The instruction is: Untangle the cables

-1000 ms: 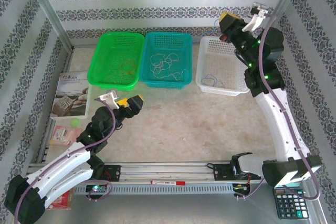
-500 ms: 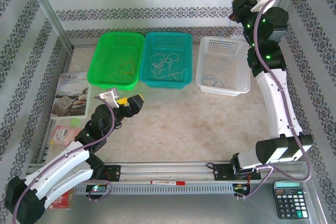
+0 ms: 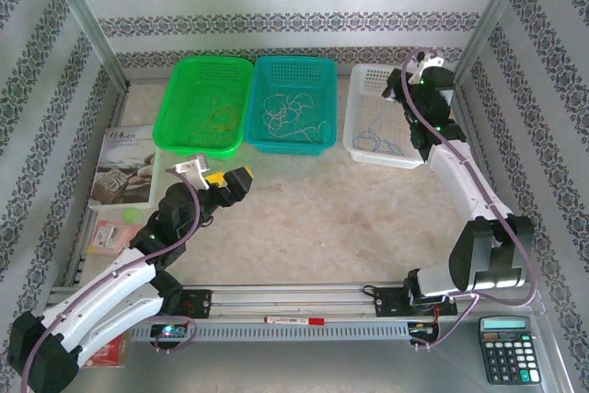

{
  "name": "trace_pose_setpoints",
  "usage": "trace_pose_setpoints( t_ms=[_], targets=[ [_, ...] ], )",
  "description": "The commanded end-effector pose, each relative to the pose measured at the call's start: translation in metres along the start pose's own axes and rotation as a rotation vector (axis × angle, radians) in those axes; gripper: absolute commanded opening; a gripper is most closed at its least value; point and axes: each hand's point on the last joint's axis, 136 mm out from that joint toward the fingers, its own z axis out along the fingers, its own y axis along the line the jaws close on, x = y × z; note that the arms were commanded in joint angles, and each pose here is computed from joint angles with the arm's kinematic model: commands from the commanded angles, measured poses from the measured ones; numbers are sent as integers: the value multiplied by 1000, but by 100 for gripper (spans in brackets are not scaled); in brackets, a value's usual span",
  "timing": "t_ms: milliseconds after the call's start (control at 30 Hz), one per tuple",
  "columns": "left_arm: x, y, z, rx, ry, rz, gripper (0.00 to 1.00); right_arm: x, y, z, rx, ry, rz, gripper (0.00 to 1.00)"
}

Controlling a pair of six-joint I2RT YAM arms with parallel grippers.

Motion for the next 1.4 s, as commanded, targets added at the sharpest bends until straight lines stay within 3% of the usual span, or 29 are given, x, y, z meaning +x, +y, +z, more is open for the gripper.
trace_pose_setpoints(
  t_ms=[0,267,300,367,400,567,700,867,1000,1167,1367],
  targets=[
    [-6,-12,-5,28,3,16,100,-29,2,-3,0,-100,-18,0],
    [-6,-11,-6,20,15,10,100,-51,-7,4,52,-111,-42,0],
    [-5,-11,-6,17,18,12,100,-47,-11,6,62,-96,-39,12],
    [-4,-11,-6,12,28,15,100,-33,-20,9,76,-56,-23,48],
    [-4,-10,-6,5,34,18,100,-24,-23,9,78,-37,-13,59],
    [0,-9,-7,-13,67,47,100,4,-29,-8,74,11,27,98],
    [-6,-6,-11,-51,62,110,100,14,-23,-34,38,18,33,98],
    [-29,11,-18,-193,-6,245,100,48,-22,-66,6,82,-1,98],
    [-64,27,-33,-346,-137,415,100,82,-51,-82,127,96,-23,98],
    [-105,39,-48,-502,-318,630,100,103,-89,-90,298,18,-151,98],
    [-125,78,-38,-607,-329,707,100,121,-107,-84,348,-14,-276,98]
  ],
)
